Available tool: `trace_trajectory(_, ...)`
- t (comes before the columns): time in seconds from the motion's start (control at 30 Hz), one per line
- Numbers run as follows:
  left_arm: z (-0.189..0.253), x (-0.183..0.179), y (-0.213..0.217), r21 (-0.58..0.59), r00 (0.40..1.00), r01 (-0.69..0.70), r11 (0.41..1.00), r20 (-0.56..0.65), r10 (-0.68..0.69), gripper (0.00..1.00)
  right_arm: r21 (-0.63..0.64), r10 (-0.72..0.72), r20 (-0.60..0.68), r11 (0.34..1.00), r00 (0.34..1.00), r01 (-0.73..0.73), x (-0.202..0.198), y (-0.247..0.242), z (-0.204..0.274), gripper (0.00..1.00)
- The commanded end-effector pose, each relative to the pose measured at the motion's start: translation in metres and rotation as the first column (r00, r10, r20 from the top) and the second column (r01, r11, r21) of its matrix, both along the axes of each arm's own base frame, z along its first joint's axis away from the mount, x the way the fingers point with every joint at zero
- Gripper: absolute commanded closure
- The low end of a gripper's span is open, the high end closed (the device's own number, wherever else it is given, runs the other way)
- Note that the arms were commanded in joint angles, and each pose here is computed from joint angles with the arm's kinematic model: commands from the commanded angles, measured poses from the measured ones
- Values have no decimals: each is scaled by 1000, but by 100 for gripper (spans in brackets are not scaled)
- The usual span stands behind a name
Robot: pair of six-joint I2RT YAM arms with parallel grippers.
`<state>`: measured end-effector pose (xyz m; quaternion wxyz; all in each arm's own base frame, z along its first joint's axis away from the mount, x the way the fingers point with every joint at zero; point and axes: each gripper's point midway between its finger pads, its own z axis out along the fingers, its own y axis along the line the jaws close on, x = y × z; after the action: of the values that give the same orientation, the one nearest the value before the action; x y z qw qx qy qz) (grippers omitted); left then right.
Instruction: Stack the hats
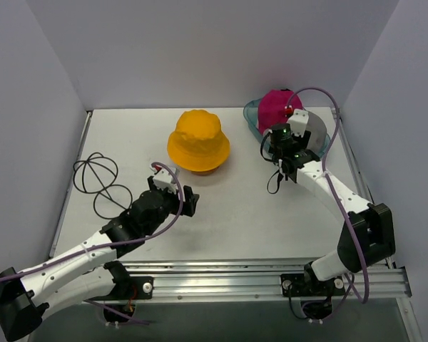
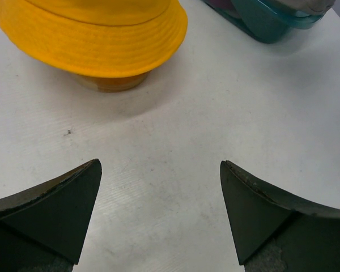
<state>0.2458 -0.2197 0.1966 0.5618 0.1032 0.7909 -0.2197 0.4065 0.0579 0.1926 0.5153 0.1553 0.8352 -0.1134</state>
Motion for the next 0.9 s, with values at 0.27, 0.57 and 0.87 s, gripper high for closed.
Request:
trace_trajectory(0.27, 27, 5, 12, -60, 991, -48, 997, 119, 55, 5, -25, -60, 41, 998, 997, 61, 44, -21, 5, 49)
trace_trajectory(0.57, 24, 7, 9, -48, 993, -48, 998, 108, 53, 5, -86, -29, -13, 996, 999, 28, 67, -27, -5, 57)
trace_trajectory(0.87, 24, 7, 11, -45, 992, -60, 997, 109, 64, 5, -134, -60, -36, 990, 998, 54, 68, -34, 14, 100)
